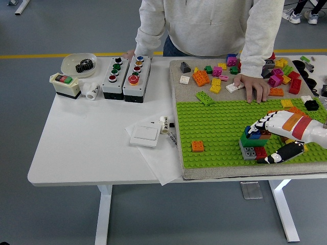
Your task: Pick up the brick,pile it on top of brick,press brick,pick up the brick,pile it on top of brick,press brick
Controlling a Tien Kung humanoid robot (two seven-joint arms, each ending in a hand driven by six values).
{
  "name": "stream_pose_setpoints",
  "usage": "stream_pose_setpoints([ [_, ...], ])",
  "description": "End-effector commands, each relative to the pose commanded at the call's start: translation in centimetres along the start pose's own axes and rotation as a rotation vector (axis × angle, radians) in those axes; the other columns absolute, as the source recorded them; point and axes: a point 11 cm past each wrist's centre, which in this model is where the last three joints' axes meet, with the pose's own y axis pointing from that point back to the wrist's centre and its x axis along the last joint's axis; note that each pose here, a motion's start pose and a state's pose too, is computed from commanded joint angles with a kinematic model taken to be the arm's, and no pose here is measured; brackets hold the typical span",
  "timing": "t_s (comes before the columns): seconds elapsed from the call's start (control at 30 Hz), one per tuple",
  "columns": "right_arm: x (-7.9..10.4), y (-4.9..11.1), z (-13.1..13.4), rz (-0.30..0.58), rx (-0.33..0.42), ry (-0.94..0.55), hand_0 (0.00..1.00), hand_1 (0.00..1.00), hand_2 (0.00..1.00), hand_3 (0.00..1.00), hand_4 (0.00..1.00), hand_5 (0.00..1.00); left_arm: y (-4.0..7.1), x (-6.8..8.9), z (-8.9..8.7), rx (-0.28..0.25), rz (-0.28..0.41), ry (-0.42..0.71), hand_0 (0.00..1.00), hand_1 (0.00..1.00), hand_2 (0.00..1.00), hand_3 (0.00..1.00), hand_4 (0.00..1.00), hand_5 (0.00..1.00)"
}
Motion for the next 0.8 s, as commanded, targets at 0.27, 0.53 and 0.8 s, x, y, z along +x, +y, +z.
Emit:
stream_pose_setpoints([
  [0.27, -0.14, 0.06, -0.06, -0.007, 0.000, 0.000, 0.699, 0.688, 0.739, 0.693, 0.914, 0.609, 0.01, 0.05, 0.05, -0.001, 0.001, -0.001, 0.753, 0.741, 0.748, 0.595, 0.659, 0.592],
  [0.53, -0.34, 0.04, -0.08, -0.014, -0.003, -0.002, 0.695, 0.687, 0.739, 0.688, 0.915, 0.601, 0.03, 0.13, 0.15, -0.003, 0.002, -0.001, 0.753, 0.741, 0.750, 0.595, 0.660, 0.592],
  [0.8, -0.56, 0.07, -0.06, -0.023, -0.006, -0.002, 0.696, 0.688, 0.736, 0.687, 0.915, 0.598, 0.04, 0.18, 0.19, -0.004, 0.003, 0.001, 0.753, 0.741, 0.751, 0.595, 0.660, 0.591],
])
